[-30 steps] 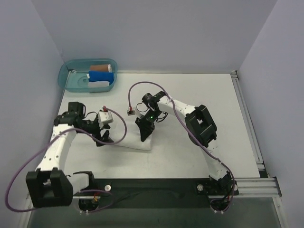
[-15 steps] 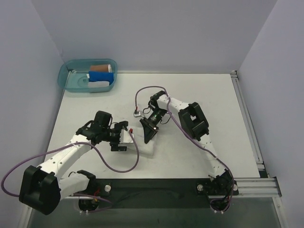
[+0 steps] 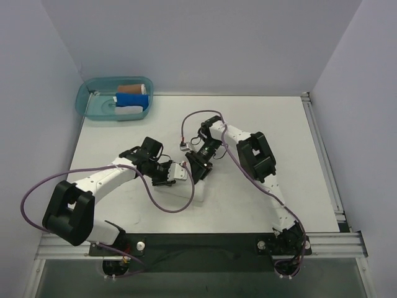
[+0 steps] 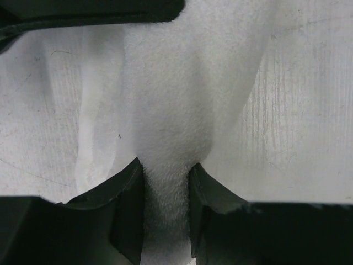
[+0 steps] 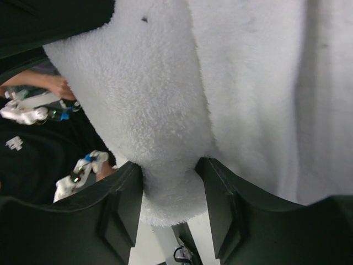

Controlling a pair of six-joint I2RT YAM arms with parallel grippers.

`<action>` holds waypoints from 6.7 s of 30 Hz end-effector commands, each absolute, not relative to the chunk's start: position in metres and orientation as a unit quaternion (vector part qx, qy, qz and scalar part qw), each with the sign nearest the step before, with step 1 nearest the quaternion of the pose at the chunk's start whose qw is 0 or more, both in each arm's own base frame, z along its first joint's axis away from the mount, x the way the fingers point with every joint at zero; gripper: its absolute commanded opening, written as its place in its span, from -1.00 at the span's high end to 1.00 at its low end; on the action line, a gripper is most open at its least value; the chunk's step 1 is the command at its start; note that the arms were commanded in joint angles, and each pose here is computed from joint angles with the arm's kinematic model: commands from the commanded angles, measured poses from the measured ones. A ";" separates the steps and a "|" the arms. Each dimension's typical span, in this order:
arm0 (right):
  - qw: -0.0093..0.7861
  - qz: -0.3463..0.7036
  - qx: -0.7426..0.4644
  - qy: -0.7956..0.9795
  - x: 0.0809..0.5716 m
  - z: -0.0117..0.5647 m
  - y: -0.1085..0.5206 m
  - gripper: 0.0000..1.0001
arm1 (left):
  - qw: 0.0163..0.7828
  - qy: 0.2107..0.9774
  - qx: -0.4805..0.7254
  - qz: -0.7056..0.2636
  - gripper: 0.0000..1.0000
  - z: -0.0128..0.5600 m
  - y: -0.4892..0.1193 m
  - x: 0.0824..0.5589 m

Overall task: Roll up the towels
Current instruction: Roll the towel, then place the rolled towel into the container

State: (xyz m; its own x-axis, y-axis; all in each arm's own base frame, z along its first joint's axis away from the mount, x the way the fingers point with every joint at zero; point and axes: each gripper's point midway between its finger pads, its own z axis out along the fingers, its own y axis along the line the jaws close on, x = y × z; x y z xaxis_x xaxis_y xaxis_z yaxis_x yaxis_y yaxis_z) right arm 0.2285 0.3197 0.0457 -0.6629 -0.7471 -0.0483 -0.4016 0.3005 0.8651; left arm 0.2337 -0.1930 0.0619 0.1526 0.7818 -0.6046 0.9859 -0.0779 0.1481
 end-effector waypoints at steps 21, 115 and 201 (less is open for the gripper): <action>-0.185 -0.320 0.369 -0.853 0.267 0.145 0.225 -0.47 | -0.048 0.768 0.492 -0.407 0.56 0.027 -0.179 0.238; 0.026 -0.468 0.226 -0.854 0.266 0.055 0.296 1.00 | 0.310 0.655 0.680 -0.113 -0.92 0.086 -0.217 0.254; -0.015 -0.466 0.150 -0.872 0.303 0.093 0.202 -1.00 | 0.482 0.876 0.005 0.011 1.00 0.120 0.171 0.656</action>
